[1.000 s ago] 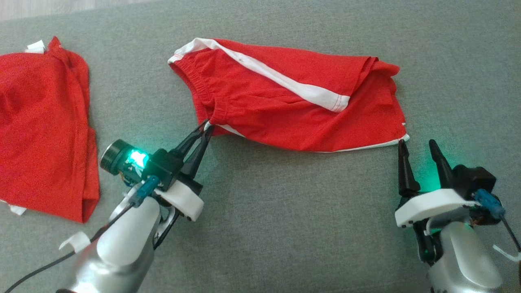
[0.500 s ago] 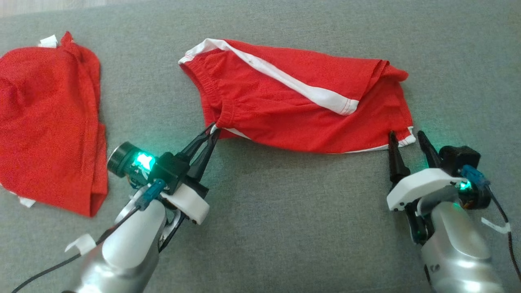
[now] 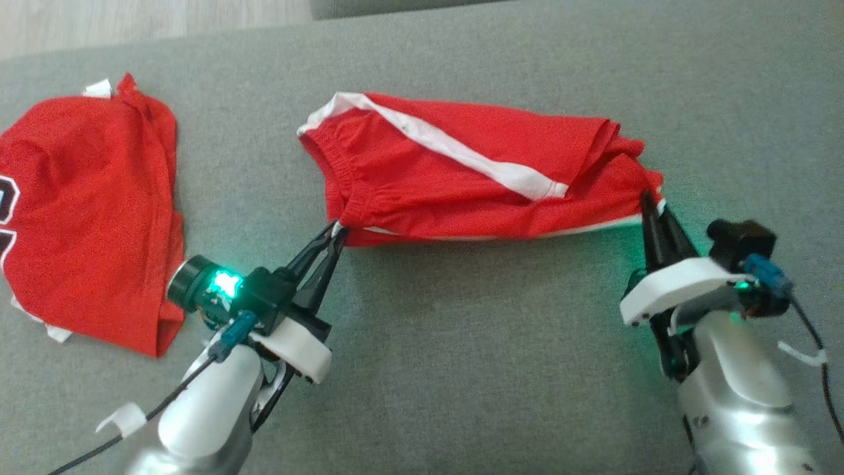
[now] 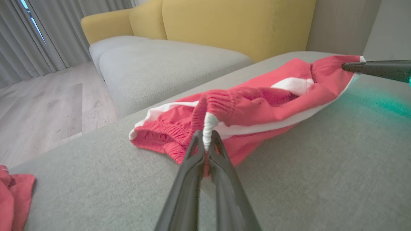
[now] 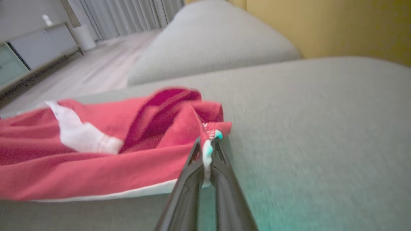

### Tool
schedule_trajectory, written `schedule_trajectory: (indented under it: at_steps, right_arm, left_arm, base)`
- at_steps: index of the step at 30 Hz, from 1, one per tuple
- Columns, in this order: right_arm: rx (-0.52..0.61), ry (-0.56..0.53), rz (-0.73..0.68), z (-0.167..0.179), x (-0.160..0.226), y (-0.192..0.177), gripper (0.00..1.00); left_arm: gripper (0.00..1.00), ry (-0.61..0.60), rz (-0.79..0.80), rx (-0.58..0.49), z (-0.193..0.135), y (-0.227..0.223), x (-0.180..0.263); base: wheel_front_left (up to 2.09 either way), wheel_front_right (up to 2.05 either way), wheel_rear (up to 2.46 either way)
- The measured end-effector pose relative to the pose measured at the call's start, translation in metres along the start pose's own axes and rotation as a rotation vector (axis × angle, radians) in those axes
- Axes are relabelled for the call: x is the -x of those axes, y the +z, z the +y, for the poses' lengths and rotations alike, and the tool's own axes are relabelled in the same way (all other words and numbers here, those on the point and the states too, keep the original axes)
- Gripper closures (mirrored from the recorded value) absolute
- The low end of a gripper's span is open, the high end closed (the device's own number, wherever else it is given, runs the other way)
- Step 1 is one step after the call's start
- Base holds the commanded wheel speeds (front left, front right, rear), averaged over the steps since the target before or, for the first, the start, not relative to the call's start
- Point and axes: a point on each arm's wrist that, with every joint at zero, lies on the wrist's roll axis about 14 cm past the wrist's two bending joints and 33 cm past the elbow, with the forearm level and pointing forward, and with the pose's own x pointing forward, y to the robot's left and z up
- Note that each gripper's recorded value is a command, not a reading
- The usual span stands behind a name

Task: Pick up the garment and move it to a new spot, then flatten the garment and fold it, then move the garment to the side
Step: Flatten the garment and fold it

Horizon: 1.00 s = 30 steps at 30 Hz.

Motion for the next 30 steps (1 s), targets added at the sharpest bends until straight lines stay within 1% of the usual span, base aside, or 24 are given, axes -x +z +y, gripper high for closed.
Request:
schedule_trajectory:
  at_steps: [5, 8, 10, 13, 16, 17, 20, 22, 24, 27, 30]
  right_arm:
    - [-0.026, -0.002, -0.192, 0.0, 0.007, 0.061, 1.0]
    - [-0.019, -0.002, -0.307, 0.0, 0.018, 0.098, 1.0]
    - [-0.003, 0.007, -0.383, 0.003, 0.027, 0.123, 1.0]
    - [-0.013, 0.022, -0.468, 0.008, 0.041, 0.16, 1.0]
    - [0.025, 0.039, -0.545, 0.014, 0.06, 0.196, 1.0]
    - [0.025, 0.039, -0.545, 0.014, 0.06, 0.196, 1.0]
    - [0.071, 0.053, -0.63, 0.019, 0.083, 0.233, 1.0]
    - [0.089, 0.06, -0.685, 0.024, 0.099, 0.256, 1.0]
    - [0.107, 0.069, -0.721, 0.029, 0.111, 0.272, 1.0]
    - [0.115, 0.066, -0.748, 0.031, 0.124, 0.286, 1.0]
    - [0.114, 0.053, -0.717, 0.028, 0.125, 0.28, 1.0]
  left_arm:
    - [1.0, 0.024, -0.088, 0.0, 0.005, 0.031, 0.005]
    - [1.0, 0.023, -0.147, -0.03, 0.005, 0.055, 0.009]
    - [1.0, 0.023, -0.196, -0.039, 0.005, 0.075, 0.012]
    - [1.0, 0.032, -0.278, -0.072, 0.009, 0.112, 0.016]
    - [1.0, 0.033, -0.38, -0.102, 0.01, 0.158, 0.024]
    - [1.0, 0.033, -0.38, -0.102, 0.01, 0.158, 0.024]
    - [1.0, 0.039, -0.473, -0.114, 0.008, 0.2, 0.038]
    - [1.0, 0.044, -0.512, -0.129, 0.006, 0.219, 0.048]
    - [1.0, 0.036, -0.527, -0.124, 0.005, 0.232, 0.056]
    - [1.0, 0.023, -0.539, -0.061, 0.002, 0.241, 0.066]
    - [1.0, 0.022, -0.499, -0.032, 0.005, 0.234, 0.07]
  base:
    - [0.0, 0.0, 0.0]
    - [0.0, 0.0, 0.0]
    - [0.0, 0.0, 0.0]
    - [0.0, 0.0, 0.0]
    - [0.0, 0.0, 0.0]
    - [0.0, 0.0, 0.0]
    - [0.0, 0.0, 0.0]
    - [0.0, 0.0, 0.0]
    - [0.0, 0.0, 0.0]
    - [0.0, 0.0, 0.0]
    - [0.0, 0.0, 0.0]
